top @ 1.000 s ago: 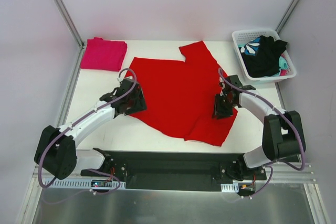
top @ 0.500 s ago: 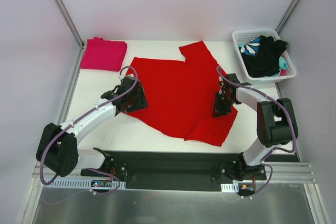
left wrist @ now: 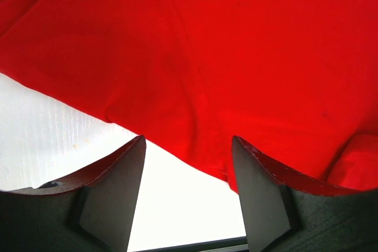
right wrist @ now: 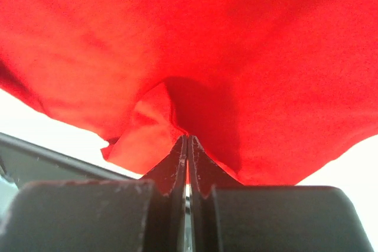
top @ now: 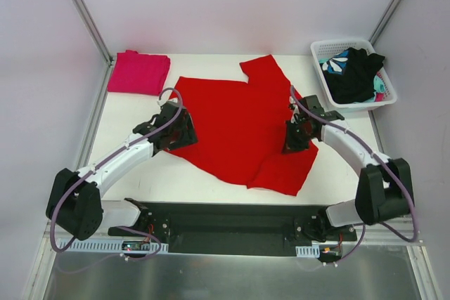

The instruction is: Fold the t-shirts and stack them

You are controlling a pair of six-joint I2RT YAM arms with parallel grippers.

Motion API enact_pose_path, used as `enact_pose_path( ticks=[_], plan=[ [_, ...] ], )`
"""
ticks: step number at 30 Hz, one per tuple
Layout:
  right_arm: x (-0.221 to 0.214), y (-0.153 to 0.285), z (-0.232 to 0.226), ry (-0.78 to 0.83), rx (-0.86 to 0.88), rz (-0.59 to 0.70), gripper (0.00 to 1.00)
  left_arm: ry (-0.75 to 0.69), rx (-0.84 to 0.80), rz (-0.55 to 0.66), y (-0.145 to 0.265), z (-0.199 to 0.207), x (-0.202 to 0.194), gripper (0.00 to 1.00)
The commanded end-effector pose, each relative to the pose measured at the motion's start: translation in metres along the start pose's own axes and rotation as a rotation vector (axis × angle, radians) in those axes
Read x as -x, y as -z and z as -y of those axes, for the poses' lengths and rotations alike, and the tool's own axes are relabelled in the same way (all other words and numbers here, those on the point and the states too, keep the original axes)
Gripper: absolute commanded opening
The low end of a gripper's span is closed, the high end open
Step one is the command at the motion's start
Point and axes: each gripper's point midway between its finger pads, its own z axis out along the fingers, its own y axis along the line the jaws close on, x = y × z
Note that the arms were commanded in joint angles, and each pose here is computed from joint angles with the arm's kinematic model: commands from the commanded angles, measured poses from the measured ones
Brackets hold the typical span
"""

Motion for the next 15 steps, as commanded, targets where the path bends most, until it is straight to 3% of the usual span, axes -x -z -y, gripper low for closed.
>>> enact_pose_path(
  ticks=[1, 9, 15],
  plan=[
    [-0.03, 0.031, -0.033, 0.09, 0.052, -0.017, 0.01, -0.008, -0.048, 0.061, 0.017, 0.009, 0.012, 0.6],
    [-0.119, 0.045, -0.055, 0.177, 0.056, -0.09, 0.01, -0.011, -0.062, 0.084, 0.027, 0.01, 0.016, 0.59],
    [-0.181, 0.06, -0.044, 0.257, -0.032, -0.152, 0.01, -0.014, -0.076, 0.094, 0.031, 0.014, 0.02, 0.6]
  ],
)
